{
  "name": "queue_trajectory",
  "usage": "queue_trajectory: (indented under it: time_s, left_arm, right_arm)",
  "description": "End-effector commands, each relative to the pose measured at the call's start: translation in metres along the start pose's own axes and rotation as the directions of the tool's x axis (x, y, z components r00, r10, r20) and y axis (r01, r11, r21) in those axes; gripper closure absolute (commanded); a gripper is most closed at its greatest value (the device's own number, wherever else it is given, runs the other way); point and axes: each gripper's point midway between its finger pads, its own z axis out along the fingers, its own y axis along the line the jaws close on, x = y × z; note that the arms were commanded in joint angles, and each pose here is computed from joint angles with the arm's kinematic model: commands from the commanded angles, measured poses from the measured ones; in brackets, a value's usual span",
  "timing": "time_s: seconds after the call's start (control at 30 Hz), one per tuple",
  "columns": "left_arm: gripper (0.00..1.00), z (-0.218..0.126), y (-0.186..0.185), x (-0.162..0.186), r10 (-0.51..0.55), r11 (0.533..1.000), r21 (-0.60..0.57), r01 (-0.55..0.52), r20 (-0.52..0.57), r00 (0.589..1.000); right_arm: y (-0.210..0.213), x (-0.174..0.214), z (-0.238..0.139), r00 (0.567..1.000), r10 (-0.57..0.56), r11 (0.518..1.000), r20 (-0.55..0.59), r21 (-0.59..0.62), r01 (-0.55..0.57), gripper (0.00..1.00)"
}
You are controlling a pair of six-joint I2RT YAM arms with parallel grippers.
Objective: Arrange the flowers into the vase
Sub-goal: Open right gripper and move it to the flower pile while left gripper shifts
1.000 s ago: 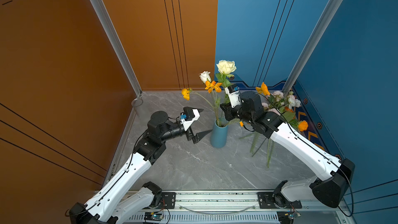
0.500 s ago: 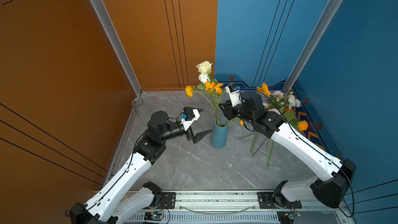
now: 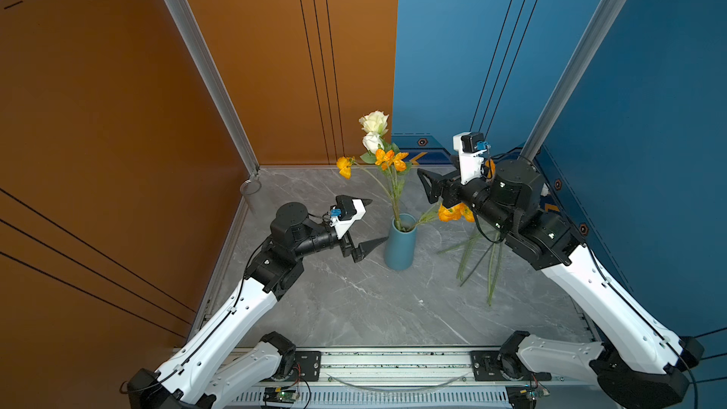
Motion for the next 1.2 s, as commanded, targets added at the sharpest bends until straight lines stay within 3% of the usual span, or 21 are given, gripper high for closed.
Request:
queue_trajectory:
  time_s: [0.0,0.07,0.17,0.23,0.4,0.47,0.6,0.73,0.9,1.17]
  left_arm:
    - [0.02,0.002,-0.008,-0.002,-0.01,0.999,0.034,0.01,0.001,1.0]
    - [0.02,0.008,-0.011,0.001,-0.022,0.999,0.039,0.023,-0.009,1.0]
    - [0.02,0.014,-0.013,0.004,-0.025,0.999,0.023,0.026,-0.025,0.999]
    - [0.02,0.017,-0.02,0.005,-0.011,0.999,0.038,0.013,-0.051,0.999]
    - [0.02,0.021,-0.05,0.016,0.102,0.99,0.108,-0.09,-0.12,0.987]
    - [0.02,0.025,-0.064,0.03,0.181,0.979,0.129,-0.16,-0.175,0.968]
    - [0.02,0.031,-0.088,0.067,0.324,0.941,0.198,-0.273,-0.304,0.896]
    - [0.02,0.036,-0.108,0.073,0.345,0.925,0.266,-0.271,-0.293,0.892]
    - [0.02,0.042,-0.125,0.081,0.366,0.91,0.311,-0.273,-0.3,0.881]
    - [0.02,0.046,-0.135,0.087,0.38,0.901,0.337,-0.274,-0.308,0.872]
  right_arm:
    - [-0.066,-0.006,-0.029,0.999,0.032,0.952,0.007,0.306,-0.032,0.0]
    - [-0.117,0.017,-0.045,0.992,0.124,0.874,-0.037,0.476,-0.091,0.0]
    - [-0.174,0.064,-0.064,0.932,0.362,0.769,-0.015,0.569,-0.289,0.0]
    - [-0.204,0.102,-0.074,0.853,0.521,0.678,0.019,0.598,-0.427,0.02]
    - [-0.251,0.178,-0.08,0.644,0.754,0.468,0.13,0.581,-0.666,0.12]
    - [-0.262,0.198,-0.078,0.57,0.801,0.399,0.181,0.548,-0.735,0.17]
    - [-0.276,0.248,-0.069,0.428,0.876,0.271,0.222,0.508,-0.818,0.15]
    - [-0.289,0.288,-0.049,0.285,0.926,0.162,0.246,0.42,-0.893,0.22]
    - [-0.306,0.307,-0.039,0.274,0.928,0.137,0.253,0.454,-0.881,0.25]
    - [-0.329,0.349,-0.024,0.215,0.942,0.065,0.257,0.488,-0.87,0.38]
